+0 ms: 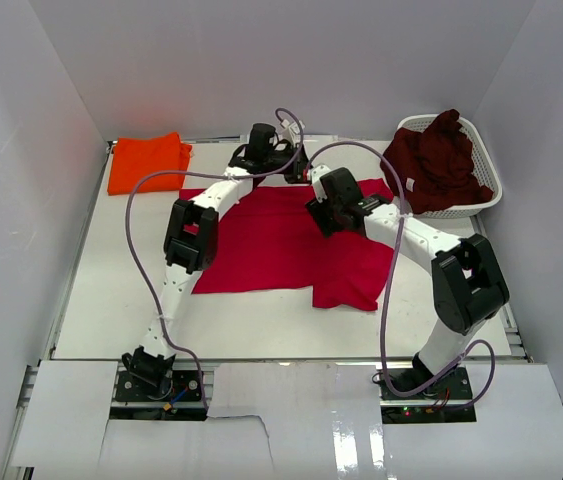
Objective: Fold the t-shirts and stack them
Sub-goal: Fold the flattened tshirt in 1/3 of the way
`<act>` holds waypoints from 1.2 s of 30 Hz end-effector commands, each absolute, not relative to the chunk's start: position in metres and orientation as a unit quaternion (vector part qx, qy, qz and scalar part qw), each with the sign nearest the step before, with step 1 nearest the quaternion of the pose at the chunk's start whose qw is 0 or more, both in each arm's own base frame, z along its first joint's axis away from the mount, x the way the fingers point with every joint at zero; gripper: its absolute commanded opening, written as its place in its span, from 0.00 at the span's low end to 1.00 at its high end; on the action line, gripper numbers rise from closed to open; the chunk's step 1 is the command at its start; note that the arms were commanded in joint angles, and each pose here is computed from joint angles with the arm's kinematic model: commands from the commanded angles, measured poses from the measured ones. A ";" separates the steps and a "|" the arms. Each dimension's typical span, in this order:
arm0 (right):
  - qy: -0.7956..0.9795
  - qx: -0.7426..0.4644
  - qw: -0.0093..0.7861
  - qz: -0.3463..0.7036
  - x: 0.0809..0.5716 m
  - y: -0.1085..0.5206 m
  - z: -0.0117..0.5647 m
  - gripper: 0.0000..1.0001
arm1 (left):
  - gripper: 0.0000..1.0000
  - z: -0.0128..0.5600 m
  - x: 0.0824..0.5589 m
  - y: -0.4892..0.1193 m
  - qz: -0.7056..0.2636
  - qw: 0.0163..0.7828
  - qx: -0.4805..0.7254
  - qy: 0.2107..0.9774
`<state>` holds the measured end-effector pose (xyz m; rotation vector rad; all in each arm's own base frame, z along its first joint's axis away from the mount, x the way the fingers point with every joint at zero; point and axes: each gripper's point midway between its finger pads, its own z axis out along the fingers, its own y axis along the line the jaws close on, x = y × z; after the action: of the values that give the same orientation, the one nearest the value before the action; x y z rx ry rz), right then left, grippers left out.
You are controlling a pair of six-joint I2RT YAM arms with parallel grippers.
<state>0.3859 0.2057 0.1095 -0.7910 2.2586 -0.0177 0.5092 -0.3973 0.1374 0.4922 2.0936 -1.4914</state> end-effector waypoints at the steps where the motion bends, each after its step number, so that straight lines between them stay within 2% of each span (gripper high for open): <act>1: 0.850 -0.318 0.416 -0.057 0.400 0.201 0.136 0.67 | 0.00 0.131 0.503 -0.405 -0.574 0.229 0.179 0.765; 7: 0.841 -0.347 0.401 -0.103 0.403 0.207 0.126 0.48 | 0.00 0.105 0.503 -0.409 -0.587 0.192 0.156 0.771; 22: 0.849 -0.370 0.356 -0.124 0.414 0.227 0.078 0.45 | 0.00 0.062 0.500 -0.404 -0.568 0.173 0.141 0.792; 36: 0.852 -0.369 0.346 -0.137 0.435 0.232 0.055 0.44 | 0.00 0.041 0.496 -0.401 -0.556 0.161 0.132 0.805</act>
<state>0.4156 0.2237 0.0391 -1.0041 2.2589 -0.3622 0.4974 -0.3998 0.0339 0.3520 2.3088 -1.6052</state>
